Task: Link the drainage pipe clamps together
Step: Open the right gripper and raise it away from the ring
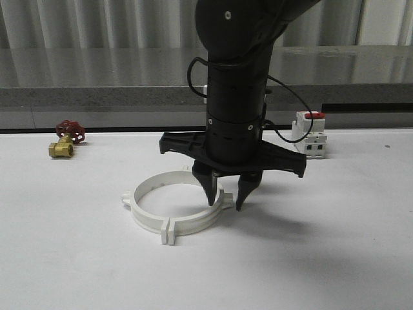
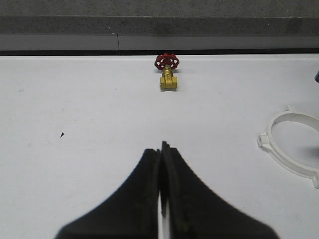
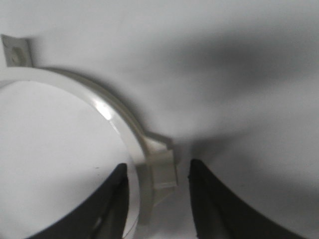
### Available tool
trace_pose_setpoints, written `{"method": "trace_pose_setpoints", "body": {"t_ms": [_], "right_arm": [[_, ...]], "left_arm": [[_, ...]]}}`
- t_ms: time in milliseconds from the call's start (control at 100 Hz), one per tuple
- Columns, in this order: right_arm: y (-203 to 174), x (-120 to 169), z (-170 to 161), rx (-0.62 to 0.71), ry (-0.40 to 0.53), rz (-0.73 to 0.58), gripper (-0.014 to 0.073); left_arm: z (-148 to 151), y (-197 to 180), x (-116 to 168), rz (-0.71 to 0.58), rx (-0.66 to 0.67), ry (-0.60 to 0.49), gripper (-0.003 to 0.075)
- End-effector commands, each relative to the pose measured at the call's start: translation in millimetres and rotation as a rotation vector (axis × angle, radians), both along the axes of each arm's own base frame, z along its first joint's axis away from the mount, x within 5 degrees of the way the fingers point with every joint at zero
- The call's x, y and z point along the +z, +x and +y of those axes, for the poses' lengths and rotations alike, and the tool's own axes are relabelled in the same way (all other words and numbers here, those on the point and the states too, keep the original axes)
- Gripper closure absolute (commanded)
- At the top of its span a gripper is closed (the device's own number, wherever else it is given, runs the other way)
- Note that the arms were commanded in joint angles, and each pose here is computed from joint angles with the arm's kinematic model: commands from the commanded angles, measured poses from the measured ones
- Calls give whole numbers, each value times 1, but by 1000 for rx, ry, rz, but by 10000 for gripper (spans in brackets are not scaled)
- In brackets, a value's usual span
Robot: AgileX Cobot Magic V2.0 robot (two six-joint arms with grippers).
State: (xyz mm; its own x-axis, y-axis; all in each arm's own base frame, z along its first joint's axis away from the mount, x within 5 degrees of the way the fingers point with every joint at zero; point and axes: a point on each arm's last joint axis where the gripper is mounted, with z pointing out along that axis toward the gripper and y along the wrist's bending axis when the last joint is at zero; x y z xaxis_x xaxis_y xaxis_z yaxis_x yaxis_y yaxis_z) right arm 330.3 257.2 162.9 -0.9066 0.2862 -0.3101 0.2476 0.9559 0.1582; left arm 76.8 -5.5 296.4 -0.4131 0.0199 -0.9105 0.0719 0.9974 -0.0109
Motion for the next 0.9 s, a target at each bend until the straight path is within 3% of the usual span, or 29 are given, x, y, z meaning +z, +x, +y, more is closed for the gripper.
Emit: {"method": "trace_pose_setpoints", "body": {"t_ms": [0,370,620,890], "right_arm": [[4,31,3,15,57,-87,188],[7,47,-2,109,-9,-177,179],[8,109,-24,183,-43,-387,179],[4,181,-105,121,-202,-521,180]], "left_arm": [[-1,3,15,-92,-8,-16,741],[-1,3,15,-92,-8,-16,741],[-1,3,15,-92,-8,-16,741],[-1,3,15,-92,-8,-16,741]]}}
